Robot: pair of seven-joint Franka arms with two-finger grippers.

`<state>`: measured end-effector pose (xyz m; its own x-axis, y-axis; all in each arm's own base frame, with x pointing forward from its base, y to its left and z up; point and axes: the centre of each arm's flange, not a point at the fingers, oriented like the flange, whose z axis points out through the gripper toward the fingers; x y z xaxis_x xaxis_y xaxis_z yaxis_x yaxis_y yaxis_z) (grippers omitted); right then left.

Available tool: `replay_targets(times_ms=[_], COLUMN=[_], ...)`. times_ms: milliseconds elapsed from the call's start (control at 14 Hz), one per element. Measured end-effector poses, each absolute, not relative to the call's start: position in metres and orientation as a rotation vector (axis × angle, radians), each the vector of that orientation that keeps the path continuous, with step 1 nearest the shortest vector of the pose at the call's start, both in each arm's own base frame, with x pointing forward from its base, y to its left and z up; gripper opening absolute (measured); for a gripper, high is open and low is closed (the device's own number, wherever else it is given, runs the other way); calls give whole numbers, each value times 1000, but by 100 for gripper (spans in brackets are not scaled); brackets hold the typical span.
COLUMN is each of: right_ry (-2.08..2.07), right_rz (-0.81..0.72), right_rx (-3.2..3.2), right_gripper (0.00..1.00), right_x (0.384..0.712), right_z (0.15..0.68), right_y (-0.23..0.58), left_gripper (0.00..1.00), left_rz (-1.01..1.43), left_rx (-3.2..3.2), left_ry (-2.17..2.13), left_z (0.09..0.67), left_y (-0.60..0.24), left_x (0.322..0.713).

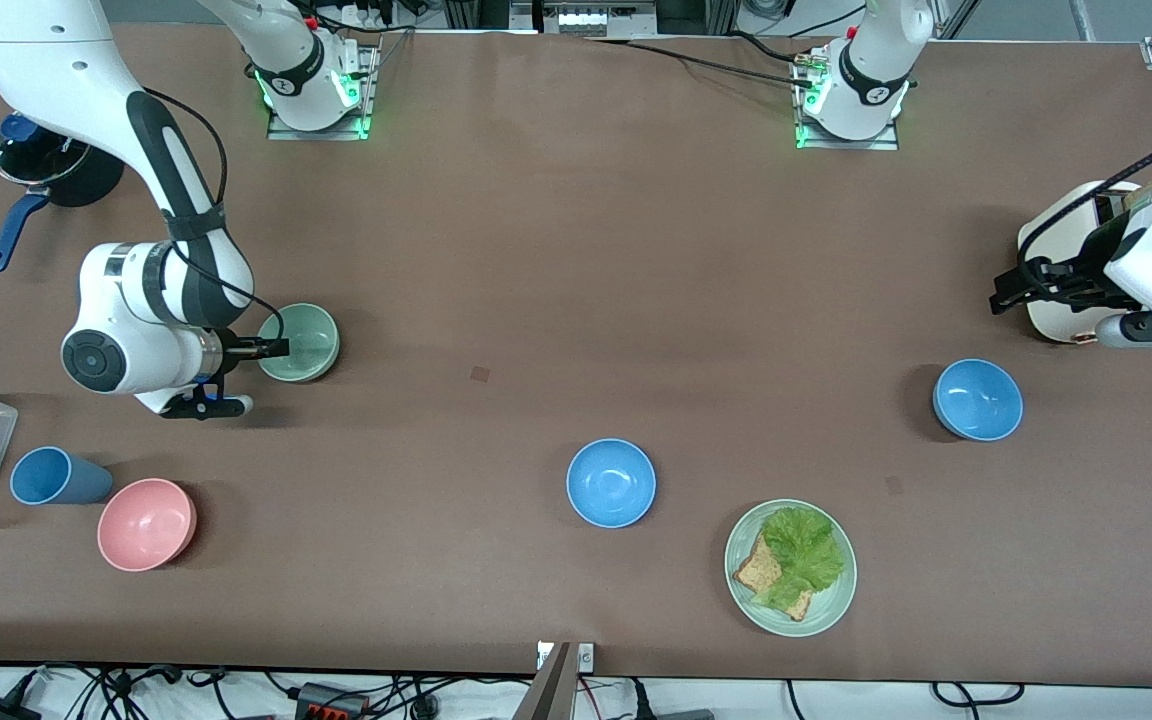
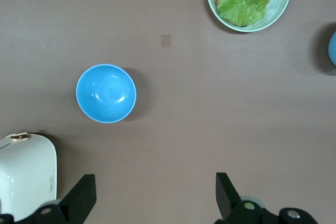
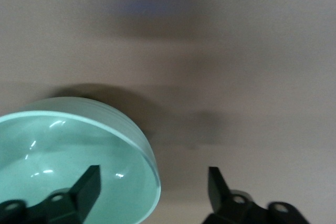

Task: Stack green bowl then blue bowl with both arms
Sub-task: 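Grasp the rim of the light green bowl with the right gripper, then carry the green bowl to the table middle with the right gripper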

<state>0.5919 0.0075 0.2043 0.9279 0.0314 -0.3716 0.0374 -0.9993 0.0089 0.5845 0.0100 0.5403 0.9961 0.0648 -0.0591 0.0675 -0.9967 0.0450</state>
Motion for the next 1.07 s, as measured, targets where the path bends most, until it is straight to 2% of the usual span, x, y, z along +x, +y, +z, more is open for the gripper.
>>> replay_targets(times_ms=[500, 786, 1071], right_ry=[60, 134, 271], right_rz=[-645, -603, -576], right_rx=[3061, 3085, 3129], right_gripper=[9, 6, 5], right_x=[587, 598, 618], right_z=[194, 216, 276], right_y=[11, 39, 139], left_gripper=[100, 100, 100], left_rz=[-143, -155, -160], left_rx=[3081, 3100, 3118], left_ry=[211, 224, 193], left_z=[537, 536, 536], left_y=[51, 59, 50], left_x=[579, 577, 578])
